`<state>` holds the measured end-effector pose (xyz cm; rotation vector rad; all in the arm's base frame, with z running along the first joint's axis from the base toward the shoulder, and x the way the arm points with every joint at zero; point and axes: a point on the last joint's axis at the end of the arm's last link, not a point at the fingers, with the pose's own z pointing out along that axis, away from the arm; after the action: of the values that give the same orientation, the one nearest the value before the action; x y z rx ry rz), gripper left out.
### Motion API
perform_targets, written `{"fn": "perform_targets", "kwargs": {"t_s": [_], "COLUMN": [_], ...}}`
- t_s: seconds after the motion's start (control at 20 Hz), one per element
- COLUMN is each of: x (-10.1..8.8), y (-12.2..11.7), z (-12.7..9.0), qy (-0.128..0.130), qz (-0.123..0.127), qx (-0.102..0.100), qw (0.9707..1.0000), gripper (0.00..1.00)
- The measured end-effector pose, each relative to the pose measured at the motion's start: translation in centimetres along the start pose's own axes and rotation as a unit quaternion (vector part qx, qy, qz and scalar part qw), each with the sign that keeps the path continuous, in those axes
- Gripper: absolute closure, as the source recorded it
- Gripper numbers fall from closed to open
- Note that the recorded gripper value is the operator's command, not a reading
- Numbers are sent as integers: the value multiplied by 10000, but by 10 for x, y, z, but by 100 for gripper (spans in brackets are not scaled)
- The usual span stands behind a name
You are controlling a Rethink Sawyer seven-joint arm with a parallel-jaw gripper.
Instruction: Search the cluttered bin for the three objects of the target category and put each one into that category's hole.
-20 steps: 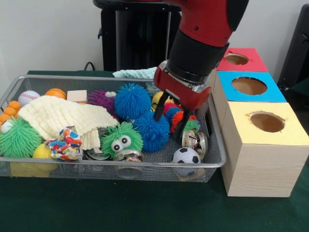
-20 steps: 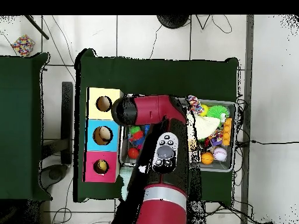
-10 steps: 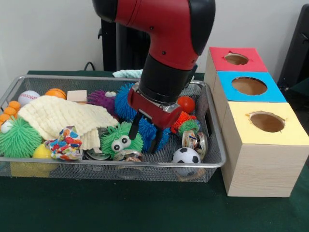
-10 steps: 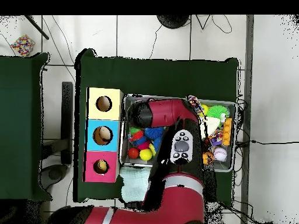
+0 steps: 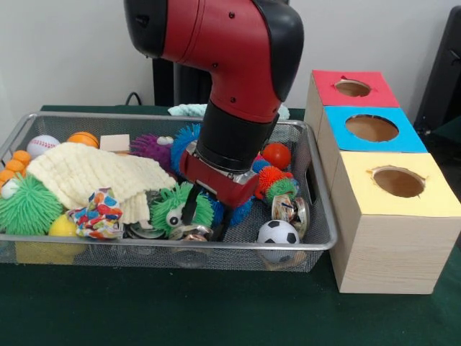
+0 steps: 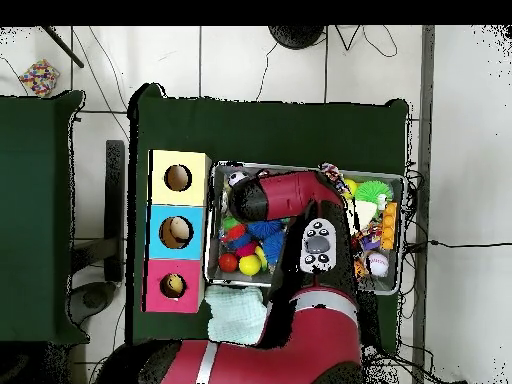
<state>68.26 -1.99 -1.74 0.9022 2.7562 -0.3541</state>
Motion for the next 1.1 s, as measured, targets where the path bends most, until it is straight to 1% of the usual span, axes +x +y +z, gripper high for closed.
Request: {"fn": "perform_targets", "kwargs": {"t_s": [0.1, 0.15, 0.25, 0.4, 0.45, 0.6, 0.75, 0.95, 1.1], "x": [-1, -2, -3, -4, -6, -12, -16, -19, -22], "y": [-2, -3, -4, -2, 2, 6, 8, 8, 8], "z": [0, 0, -1, -2, -2, 1, 2, 8, 8], "qy": [10, 40, 83, 166, 187, 152, 135, 279, 349], "qz": [-9, -33, -53, -102, -159, -259, -306, -434, -530], "qx": [33, 102, 170, 281, 328, 355, 355, 408, 425], "qw": [10000, 9999, 9998, 9994, 9992, 9989, 9988, 9978, 9971], "gripper": [0, 0, 0, 0, 0, 0, 0, 0, 0]}}
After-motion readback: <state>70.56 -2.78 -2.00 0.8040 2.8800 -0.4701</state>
